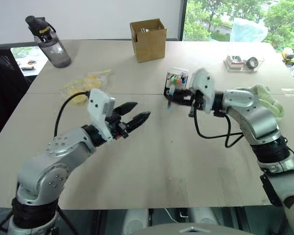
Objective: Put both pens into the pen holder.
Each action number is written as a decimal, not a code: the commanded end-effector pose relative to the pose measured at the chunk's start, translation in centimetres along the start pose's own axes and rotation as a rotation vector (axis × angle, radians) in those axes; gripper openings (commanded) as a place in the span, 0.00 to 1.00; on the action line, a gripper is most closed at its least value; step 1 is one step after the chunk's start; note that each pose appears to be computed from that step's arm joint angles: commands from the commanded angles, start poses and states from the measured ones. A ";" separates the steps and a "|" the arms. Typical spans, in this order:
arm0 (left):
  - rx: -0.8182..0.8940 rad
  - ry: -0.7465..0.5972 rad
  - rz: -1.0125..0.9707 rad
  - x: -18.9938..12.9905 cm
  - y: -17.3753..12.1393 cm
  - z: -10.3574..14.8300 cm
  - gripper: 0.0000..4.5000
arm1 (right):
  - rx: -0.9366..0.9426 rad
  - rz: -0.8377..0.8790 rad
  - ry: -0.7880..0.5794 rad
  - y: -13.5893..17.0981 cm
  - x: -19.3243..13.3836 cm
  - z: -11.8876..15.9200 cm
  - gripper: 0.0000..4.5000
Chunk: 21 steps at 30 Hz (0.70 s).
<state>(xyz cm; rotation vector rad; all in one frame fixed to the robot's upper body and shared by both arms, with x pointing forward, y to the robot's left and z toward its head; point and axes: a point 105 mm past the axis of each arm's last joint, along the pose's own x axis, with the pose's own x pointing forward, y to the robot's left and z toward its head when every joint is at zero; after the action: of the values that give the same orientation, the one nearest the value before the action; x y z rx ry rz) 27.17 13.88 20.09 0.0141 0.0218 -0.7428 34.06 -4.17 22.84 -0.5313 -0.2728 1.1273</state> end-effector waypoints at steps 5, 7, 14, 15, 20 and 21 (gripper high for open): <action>0.072 -0.032 0.011 -0.1 -0.9 1.7 0.69 | -0.474 -0.212 -0.169 -3.1 0.7 3.4 0.00; 0.080 -0.030 0.020 -0.1 -0.9 1.8 0.69 | -0.503 -0.201 -0.165 -3.0 1.1 2.9 0.00; 0.113 -0.027 0.047 -0.3 -0.6 1.9 0.69 | -0.539 -0.181 -0.133 -3.0 1.9 1.0 0.00; 0.117 -0.025 0.053 -0.4 -0.4 1.9 0.69 | -0.545 -0.181 -0.129 -3.1 2.0 0.8 0.00; 0.127 -0.023 0.069 -0.6 -0.2 1.8 0.69 | -0.569 -0.183 -0.112 -3.4 2.4 0.1 0.00; 0.127 -0.024 0.071 -0.6 -0.2 1.8 0.69 | -0.569 -0.183 -0.108 -3.4 2.5 0.0 0.00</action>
<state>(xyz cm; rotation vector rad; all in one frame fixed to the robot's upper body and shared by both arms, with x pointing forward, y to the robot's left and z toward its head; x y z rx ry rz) 27.06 14.10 20.65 0.0917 0.0112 -0.6800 38.01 -3.26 23.18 -0.9216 -0.6736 0.9115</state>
